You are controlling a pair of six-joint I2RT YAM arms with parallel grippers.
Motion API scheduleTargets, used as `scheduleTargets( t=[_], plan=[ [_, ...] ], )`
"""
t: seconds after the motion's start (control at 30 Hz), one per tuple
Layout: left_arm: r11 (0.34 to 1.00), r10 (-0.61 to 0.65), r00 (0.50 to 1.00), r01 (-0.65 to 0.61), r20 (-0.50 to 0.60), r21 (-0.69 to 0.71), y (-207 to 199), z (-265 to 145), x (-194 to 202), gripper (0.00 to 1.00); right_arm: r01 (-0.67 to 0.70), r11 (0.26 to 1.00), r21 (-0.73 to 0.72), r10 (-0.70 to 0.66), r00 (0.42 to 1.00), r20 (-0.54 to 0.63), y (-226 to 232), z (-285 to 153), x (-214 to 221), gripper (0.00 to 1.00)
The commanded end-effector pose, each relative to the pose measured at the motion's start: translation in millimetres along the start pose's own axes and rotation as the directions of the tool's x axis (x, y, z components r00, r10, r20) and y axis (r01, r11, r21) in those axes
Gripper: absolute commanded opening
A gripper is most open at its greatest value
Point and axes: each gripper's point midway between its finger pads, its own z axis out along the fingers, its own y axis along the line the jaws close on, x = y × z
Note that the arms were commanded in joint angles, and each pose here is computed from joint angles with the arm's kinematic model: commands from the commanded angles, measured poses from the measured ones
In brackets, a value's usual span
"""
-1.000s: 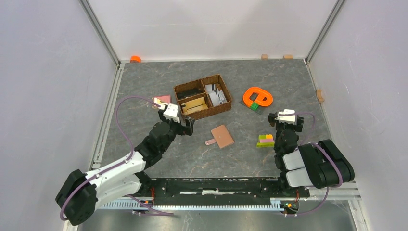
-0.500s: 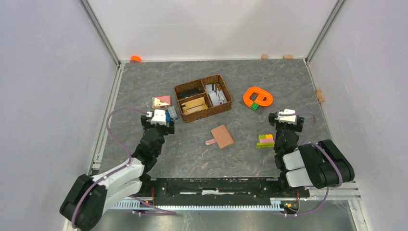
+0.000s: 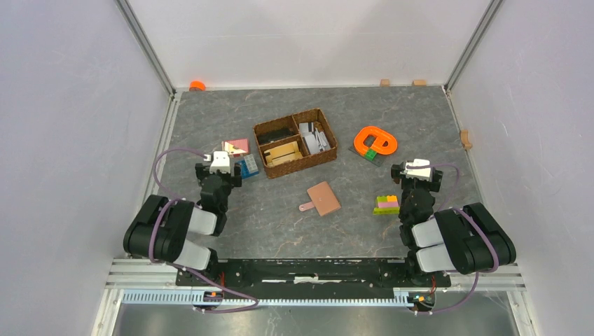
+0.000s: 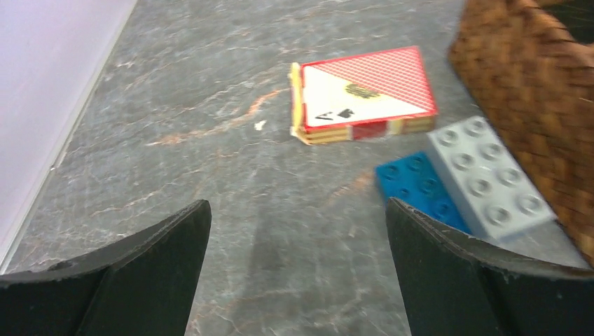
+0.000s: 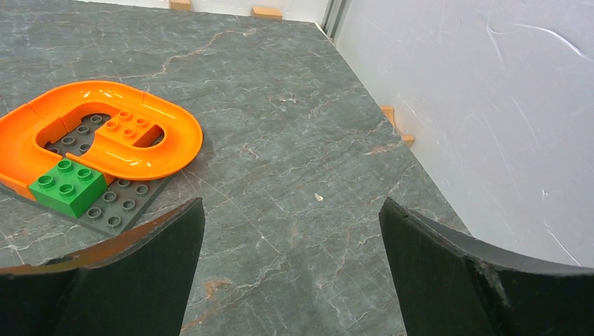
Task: Take the credit cards out of the card holder
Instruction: Reset both arms
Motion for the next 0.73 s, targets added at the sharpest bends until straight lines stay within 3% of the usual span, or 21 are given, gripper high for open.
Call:
scheduleTargets(
  t=[0.0,0.7],
  plan=[
    [0.994,-0.111,0.991,0.111,0.077,0.004,5.6,21.8,-26.7,1.0,0.022,1.0,-0.012,-0.022,0.999,-0.048,-10.5,-28.8,25.9,0.98],
    [0.99,-0.14,0.989,0.141,0.041,-0.016,12.2,30.9,-25.2,1.0,0.022,1.0,-0.011,-0.022,0.999,-0.048,-10.6,-28.8,25.9,0.98]
  ],
)
